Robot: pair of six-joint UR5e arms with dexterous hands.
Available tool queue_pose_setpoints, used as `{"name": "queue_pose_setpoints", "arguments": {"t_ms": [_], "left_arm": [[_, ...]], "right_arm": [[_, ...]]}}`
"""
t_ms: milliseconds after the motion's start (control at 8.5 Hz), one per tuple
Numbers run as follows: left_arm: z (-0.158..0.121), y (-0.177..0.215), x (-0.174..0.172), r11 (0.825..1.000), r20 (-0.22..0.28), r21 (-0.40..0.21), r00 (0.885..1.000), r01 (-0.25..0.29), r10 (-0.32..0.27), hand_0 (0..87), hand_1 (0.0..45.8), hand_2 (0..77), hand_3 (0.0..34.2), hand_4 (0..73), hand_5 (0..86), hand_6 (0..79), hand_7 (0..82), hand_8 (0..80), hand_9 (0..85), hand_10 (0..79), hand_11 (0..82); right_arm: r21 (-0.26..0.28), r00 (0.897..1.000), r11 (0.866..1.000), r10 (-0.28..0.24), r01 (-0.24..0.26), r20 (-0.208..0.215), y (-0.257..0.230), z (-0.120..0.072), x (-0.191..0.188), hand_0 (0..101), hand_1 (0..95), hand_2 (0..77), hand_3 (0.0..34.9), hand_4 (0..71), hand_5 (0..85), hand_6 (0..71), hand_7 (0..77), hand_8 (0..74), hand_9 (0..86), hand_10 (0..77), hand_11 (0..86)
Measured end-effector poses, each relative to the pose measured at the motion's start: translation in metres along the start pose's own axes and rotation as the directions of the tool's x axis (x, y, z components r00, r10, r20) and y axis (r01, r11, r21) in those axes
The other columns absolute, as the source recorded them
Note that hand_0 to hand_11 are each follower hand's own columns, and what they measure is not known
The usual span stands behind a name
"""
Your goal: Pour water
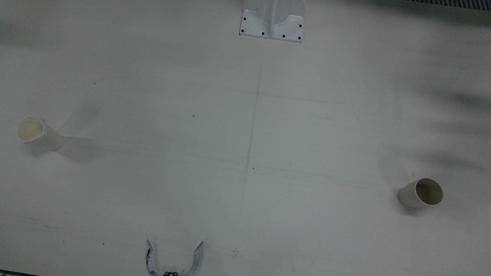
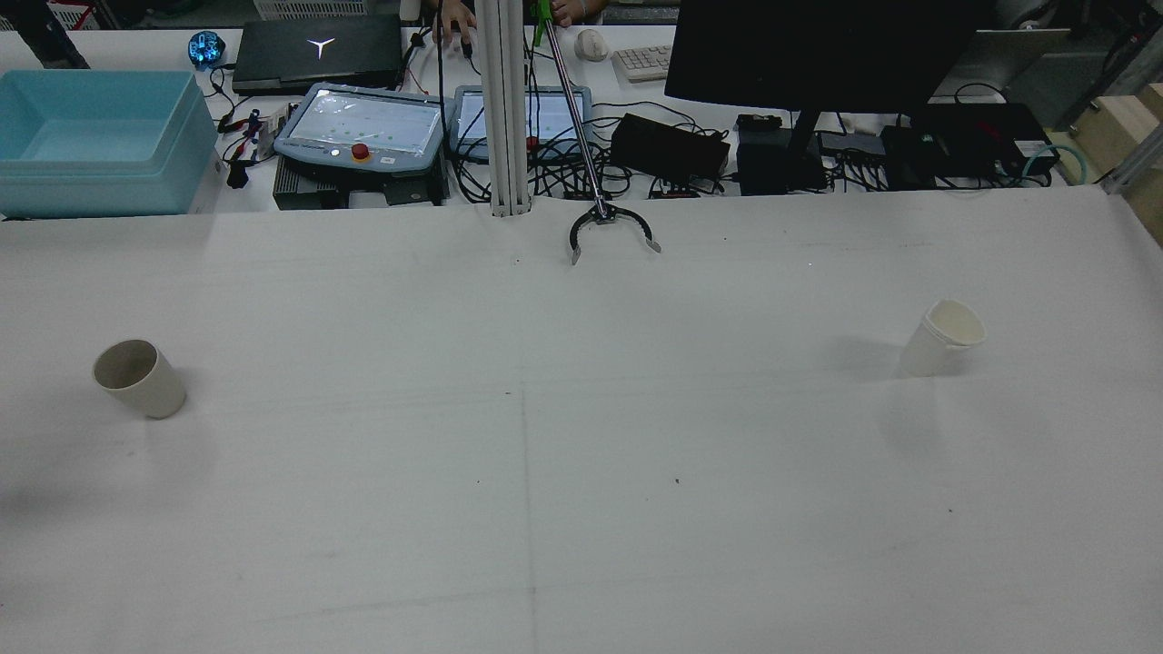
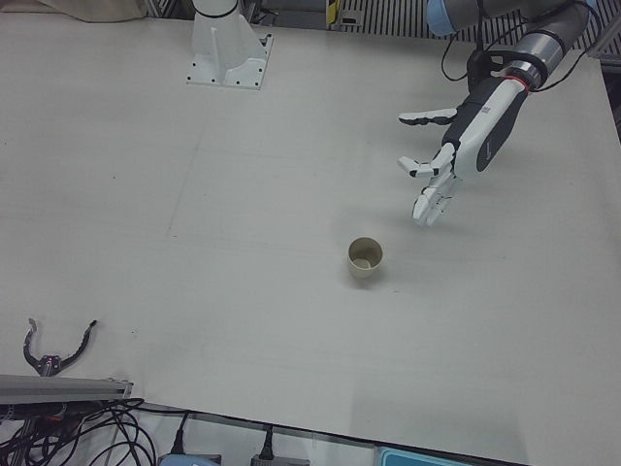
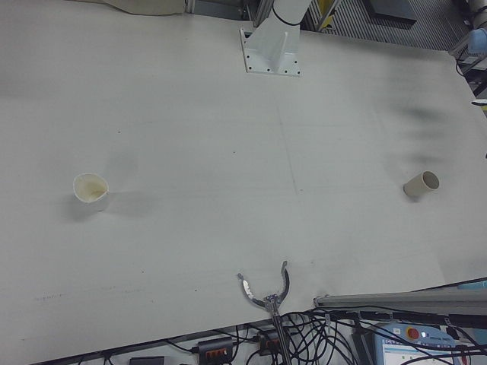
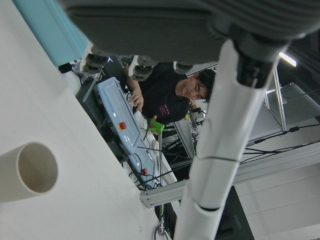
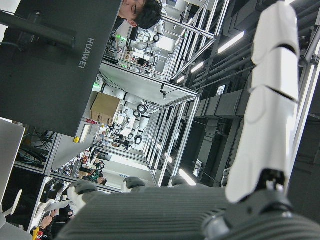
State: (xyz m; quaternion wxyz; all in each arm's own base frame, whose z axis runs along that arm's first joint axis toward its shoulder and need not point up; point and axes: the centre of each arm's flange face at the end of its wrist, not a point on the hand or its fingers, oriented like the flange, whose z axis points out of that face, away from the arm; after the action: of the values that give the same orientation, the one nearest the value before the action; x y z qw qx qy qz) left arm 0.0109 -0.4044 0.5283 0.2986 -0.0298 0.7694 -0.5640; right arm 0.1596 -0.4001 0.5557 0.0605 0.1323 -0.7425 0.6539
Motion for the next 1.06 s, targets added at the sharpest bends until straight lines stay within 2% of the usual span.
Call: {"name": "queue_pose_setpoints", "arguments": {"t_ms": [118,235,353,471,706,824,941,1059], "left_arm": [[0.001,0.003,0.006,0.999,-0.043,0.008,0.998,-0.041,0.042,79.9,31.1,1.1,28.8,3.8,44.2,0.0,0.5,8.7,1.1,1.6,8.7],[0.001,0.005,0.013,0.997,-0.092,0.019,0.992,-0.081,0.082,80.0,37.6,1.1,26.4,10.4,31.1,0.5,0.5,4.4,1.1,2.7,9.3],[0.002,0.007,0.018,0.993,-0.138,0.03,0.983,-0.115,0.119,80.0,37.6,1.1,26.4,10.4,31.1,0.5,0.5,4.4,1.1,2.7,9.3],[0.004,0.006,0.022,0.989,-0.182,0.034,0.972,-0.143,0.147,80.0,37.1,1.1,18.3,7.1,0.0,0.5,0.5,4.9,1.1,2.7,9.3],[0.013,-0.016,0.017,0.985,-0.232,0.015,0.958,-0.171,0.17,80.0,36.0,1.1,8.7,14.7,0.0,0.5,0.5,1.6,1.1,3.3,11.4],[0.016,-0.036,0.008,0.983,-0.241,0.007,0.954,-0.182,0.178,80.0,36.0,1.1,2.7,15.3,0.0,0.5,0.5,1.6,1.1,2.7,9.8],[0.019,-0.05,0.0,0.977,-0.247,0.001,0.946,-0.215,0.208,79.9,34.4,1.1,0.2,12.5,0.0,0.5,0.5,1.6,1.1,2.7,9.8],[0.022,-0.061,-0.01,0.97,-0.245,-0.005,0.941,-0.242,0.234,79.9,32.7,1.1,0.1,12.5,0.0,0.5,1.1,1.6,1.1,2.7,9.8]], "right_arm": [[-0.003,1.0,1.0,-0.005,0.005,0.009,-0.001,0.001,-0.003,55,21.8,7.6,30.2,0.0,8.7,0.5,1.6,0.5,0.5,0.5,1.1],[-0.026,1.0,1.0,-0.015,0.015,0.019,0.006,0.011,-0.006,55,21.8,7.6,30.2,0.0,8.7,0.5,1.6,0.5,0.5,0.5,1.1],[-0.055,0.999,0.998,-0.027,0.029,0.025,0.016,0.024,-0.008,55,21.8,7.6,30.2,0.0,8.7,0.5,1.6,0.5,0.5,0.5,1.1],[-0.075,0.999,0.996,-0.043,0.045,0.027,0.024,0.035,-0.007,55,21.8,10.4,30.4,0.0,8.7,0.5,1.1,0.5,0.5,0.0,1.1],[-0.077,0.996,0.993,-0.082,0.084,0.03,0.026,0.039,-0.007,55,25.1,12.0,30.4,0.0,8.7,0.5,1.1,0.5,0.5,0.0,1.1],[-0.07,0.993,0.991,-0.111,0.113,0.033,0.025,0.039,-0.007,55,25.1,12.0,30.4,0.0,8.7,0.5,1.1,0.5,0.5,0.0,1.1],[-0.064,0.991,0.989,-0.129,0.131,0.035,0.023,0.037,-0.009,56,25.1,12.0,30.4,0.0,8.7,0.5,1.1,0.5,0.5,0.5,1.1],[-0.057,0.989,0.988,-0.141,0.143,0.036,0.021,0.035,-0.01,56,25.1,13.1,24.9,0.0,7.1,0.5,1.1,0.5,0.5,0.5,1.1]]}}
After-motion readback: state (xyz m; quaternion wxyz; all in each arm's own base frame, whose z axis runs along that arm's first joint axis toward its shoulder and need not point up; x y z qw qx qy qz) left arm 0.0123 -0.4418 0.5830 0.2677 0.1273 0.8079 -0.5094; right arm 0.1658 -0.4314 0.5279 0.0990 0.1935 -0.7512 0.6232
